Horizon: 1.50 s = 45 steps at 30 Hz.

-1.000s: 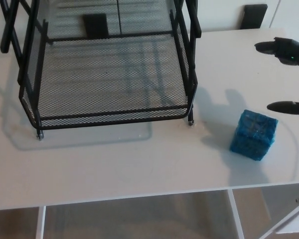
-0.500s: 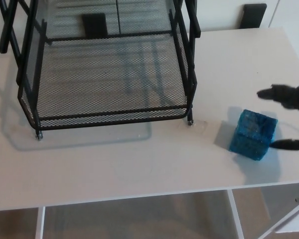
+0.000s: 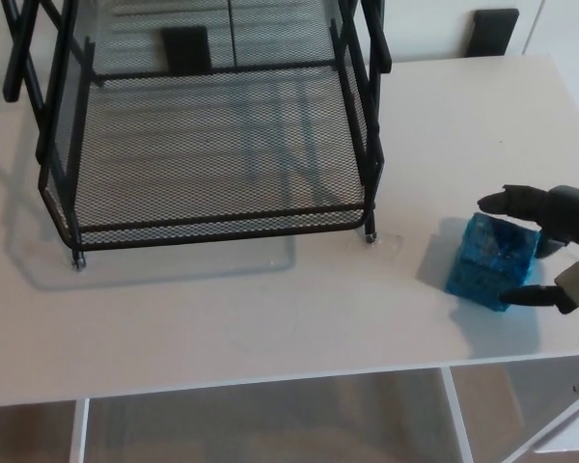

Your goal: The robot walks towards a desk on which a file tray is kept in the middle and a cube is kept to its right. The robot lifts the cube using its right hand and places it on the file tray.

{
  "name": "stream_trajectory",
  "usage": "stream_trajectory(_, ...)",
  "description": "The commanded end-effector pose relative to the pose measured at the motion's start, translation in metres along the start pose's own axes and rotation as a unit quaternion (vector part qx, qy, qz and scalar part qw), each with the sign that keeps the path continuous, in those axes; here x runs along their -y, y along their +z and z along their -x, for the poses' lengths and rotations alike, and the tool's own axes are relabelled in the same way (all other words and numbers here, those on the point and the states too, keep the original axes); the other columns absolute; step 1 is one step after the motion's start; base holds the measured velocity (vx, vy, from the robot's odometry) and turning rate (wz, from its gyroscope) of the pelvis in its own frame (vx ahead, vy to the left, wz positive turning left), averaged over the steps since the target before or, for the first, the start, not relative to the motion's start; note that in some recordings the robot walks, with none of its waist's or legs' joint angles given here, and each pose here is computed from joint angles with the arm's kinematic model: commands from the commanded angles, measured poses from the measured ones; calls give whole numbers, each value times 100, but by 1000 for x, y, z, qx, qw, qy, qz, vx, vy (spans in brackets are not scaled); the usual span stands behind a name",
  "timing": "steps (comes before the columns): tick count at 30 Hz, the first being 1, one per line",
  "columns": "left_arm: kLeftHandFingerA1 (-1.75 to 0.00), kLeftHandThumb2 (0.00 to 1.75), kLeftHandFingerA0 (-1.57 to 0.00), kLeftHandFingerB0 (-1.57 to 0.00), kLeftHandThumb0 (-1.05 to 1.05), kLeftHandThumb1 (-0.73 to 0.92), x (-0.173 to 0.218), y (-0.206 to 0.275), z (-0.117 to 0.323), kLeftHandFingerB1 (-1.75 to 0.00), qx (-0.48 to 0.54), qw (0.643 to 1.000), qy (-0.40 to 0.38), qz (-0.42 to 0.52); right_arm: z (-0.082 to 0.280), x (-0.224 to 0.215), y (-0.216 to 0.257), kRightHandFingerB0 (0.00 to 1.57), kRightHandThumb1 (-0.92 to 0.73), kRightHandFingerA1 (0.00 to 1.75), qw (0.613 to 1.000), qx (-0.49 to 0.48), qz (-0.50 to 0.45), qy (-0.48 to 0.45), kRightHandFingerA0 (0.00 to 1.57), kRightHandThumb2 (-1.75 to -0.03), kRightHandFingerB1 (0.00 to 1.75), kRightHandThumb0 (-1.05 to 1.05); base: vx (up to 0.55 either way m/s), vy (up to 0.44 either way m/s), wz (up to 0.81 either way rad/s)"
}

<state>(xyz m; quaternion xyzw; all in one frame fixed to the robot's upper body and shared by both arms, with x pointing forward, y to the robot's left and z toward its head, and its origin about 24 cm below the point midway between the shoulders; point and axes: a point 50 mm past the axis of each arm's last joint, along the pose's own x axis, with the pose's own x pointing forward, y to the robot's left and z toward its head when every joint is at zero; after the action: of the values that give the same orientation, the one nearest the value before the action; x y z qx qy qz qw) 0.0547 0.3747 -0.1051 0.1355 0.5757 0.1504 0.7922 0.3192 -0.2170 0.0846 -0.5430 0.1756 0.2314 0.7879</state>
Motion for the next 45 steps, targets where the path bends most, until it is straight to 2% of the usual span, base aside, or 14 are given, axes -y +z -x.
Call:
stream_trajectory(1,-108,142,-73,-52,-105,53,-4,3,1,-100,13,1000,8,-14,-2,-10,-4,0,-60,51,1000,-15,13,-11,24,-58,24,-74,0,0,0)
stream_trajectory(2,-107,140,-72,-53,-105,52,-4,3,1,-101,13,1000,8,-13,-3,-11,-4,0,-46,59,1000,-15,12,-12,23,-88,18,-74,0,0,0)
stream_trajectory(7,-104,140,-74,-52,-105,51,-2,5,0,-96,9,999,10,-47,-7,-24,-8,3,-59,58,998,-31,43,-39,44,-58,25,-65,0,0,0)
stream_trajectory(19,-115,148,-89,-27,-105,47,2,10,-2,-84,14,998,-1,-65,-16,-59,4,5,-51,98,989,-48,122,-68,46,-81,25,-65,0,0,0)
stream_trajectory(20,-105,139,-70,-53,-104,45,3,10,-2,-97,14,998,-3,-61,-16,-62,4,11,-62,104,985,-51,143,-79,45,-61,24,-53,0,0,0)
stream_trajectory(25,-105,145,-78,-30,-87,52,5,11,-3,-81,7,998,-2,-70,-16,-77,0,38,-67,148,968,-66,191,-151,88,-74,41,-32,0,0,0)
stream_trajectory(26,-104,139,-72,-54,-103,44,5,10,-2,-95,8,997,-1,-78,-15,-77,-1,51,-73,158,968,-43,182,-166,85,-65,42,-17,0,0,0)
stream_trajectory(29,-104,141,-72,-54,-104,43,4,12,-2,-96,9,996,-2,-85,-14,-78,-3,91,-59,157,959,-26,196,-202,94,-58,56,-35,0,0,0)
stream_trajectory(33,-102,140,-74,-53,-100,44,4,15,-3,-92,10,995,-1,-95,-12,-76,-2,86,-58,175,939,-10,220,-263,86,-59,72,-41,0,0,0)
stream_trajectory(34,-101,139,-72,-53,-98,45,5,15,-3,-92,8,995,-2,-97,-11,-74,-2,81,-41,138,940,2,212,-269,119,-85,81,-37,0,0,0)
stream_trajectory(35,-99,142,-72,-26,-86,49,5,15,-3,-76,10,995,-3,-96,-10,-73,-3,82,-65,175,943,7,202,-265,85,-60,92,-28,0,0,0)
stream_trajectory(37,-102,139,-69,-53,-105,45,4,14,-2,-95,11,995,-7,-94,-7,-71,-5,81,-70,175,950,14,173,-258,85,-65,112,-23,0,0,0)
stream_trajectory(43,-105,143,-78,-26,-85,50,2,16,-3,-78,8,996,-4,-91,-2,-64,-4,86,-64,169,944,38,166,-281,91,-67,89,-25,0,0,0)
stream_trajectory(45,-110,143,-89,-33,-86,50,2,16,-3,-81,10,996,-1,-92,2,-58,-5,80,-67,173,943,45,160,-287,88,-72,113,-21,0,0,0)
